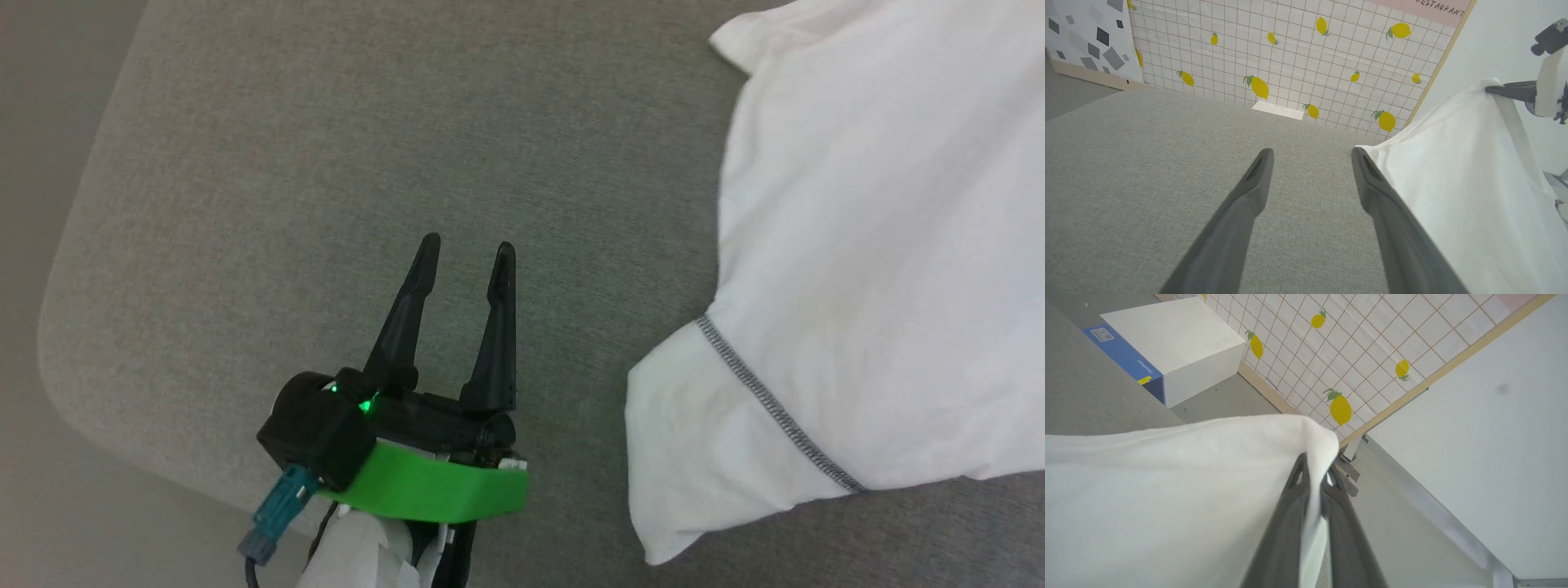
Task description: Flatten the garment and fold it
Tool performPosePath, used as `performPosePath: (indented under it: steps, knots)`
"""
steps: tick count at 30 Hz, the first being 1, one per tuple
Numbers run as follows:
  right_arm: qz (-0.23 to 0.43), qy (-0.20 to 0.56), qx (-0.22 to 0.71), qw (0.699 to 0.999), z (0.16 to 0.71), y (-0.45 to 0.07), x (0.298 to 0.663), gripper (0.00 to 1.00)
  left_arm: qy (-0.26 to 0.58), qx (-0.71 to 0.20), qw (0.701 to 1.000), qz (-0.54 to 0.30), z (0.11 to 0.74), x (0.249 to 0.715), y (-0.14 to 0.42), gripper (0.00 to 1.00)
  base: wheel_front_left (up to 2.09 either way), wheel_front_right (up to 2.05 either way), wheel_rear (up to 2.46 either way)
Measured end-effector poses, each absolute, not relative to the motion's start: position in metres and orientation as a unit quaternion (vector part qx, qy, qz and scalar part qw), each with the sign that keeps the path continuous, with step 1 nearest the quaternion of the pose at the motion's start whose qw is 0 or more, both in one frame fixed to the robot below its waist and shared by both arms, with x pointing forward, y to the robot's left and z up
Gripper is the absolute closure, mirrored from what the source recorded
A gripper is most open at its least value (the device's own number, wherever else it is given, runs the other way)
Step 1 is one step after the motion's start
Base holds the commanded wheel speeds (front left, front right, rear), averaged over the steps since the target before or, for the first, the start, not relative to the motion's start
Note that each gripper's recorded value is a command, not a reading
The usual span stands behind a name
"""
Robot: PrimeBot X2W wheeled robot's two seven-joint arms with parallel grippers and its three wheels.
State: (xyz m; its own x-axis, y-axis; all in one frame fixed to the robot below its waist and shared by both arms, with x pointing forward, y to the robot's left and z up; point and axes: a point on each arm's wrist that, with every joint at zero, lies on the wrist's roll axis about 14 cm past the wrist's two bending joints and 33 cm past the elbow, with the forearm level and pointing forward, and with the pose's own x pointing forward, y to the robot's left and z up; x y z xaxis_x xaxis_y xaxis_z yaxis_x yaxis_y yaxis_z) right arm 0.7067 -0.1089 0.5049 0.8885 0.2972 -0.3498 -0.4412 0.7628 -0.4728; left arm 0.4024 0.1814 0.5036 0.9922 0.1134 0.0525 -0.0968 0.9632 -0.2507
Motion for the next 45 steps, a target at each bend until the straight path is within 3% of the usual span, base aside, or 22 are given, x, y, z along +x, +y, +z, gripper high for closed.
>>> performPosePath:
  steps: [2,3,4,5,10,18,28,37,45]
  knots:
    - [0.188,0.134,-0.276,0.933,0.494,-0.112,0.714,0.95,-0.029,-0.124,0.990,0.059,0.501,0.402,0.184,0.00,0.00,0.00,0.00]
    - [0.187,0.143,-0.274,0.933,0.484,-0.110,0.715,0.58,-0.025,-0.124,0.990,0.062,0.499,0.402,0.185,0.00,0.00,0.00,0.00]
    - [0.190,0.152,-0.268,0.932,0.473,-0.107,0.715,0.12,-0.021,-0.126,0.990,0.064,0.496,0.402,0.186,0.00,0.00,0.00,0.00]
    - [0.193,0.158,-0.263,0.932,0.463,-0.104,0.713,0.00,-0.018,-0.125,0.990,0.065,0.494,0.402,0.185,0.00,0.00,0.00,0.00]
    - [0.212,0.179,-0.247,0.928,0.430,-0.093,0.700,0.00,-0.015,-0.127,0.990,0.056,0.490,0.409,0.180,0.00,0.00,0.00,0.00]
    - [0.224,0.118,-0.143,0.957,0.467,-0.086,0.669,0.00,-0.022,-0.109,0.992,0.057,0.494,0.404,0.186,0.00,0.00,0.00,0.00]
    - [0.164,0.041,-0.107,0.980,0.513,-0.149,0.556,0.00,-0.028,-0.112,0.993,0.025,0.499,0.386,0.173,0.00,0.00,0.00,0.00]
    - [0.040,0.079,-0.014,0.996,0.485,-0.193,0.422,0.00,-0.023,-0.121,0.992,-0.011,0.498,0.376,0.155,0.00,0.00,0.00,0.00]
    - [0.002,0.085,0.004,0.996,0.480,-0.208,0.385,0.00,0.037,-0.103,0.991,-0.076,0.467,0.372,0.124,0.00,0.00,0.00,0.00]
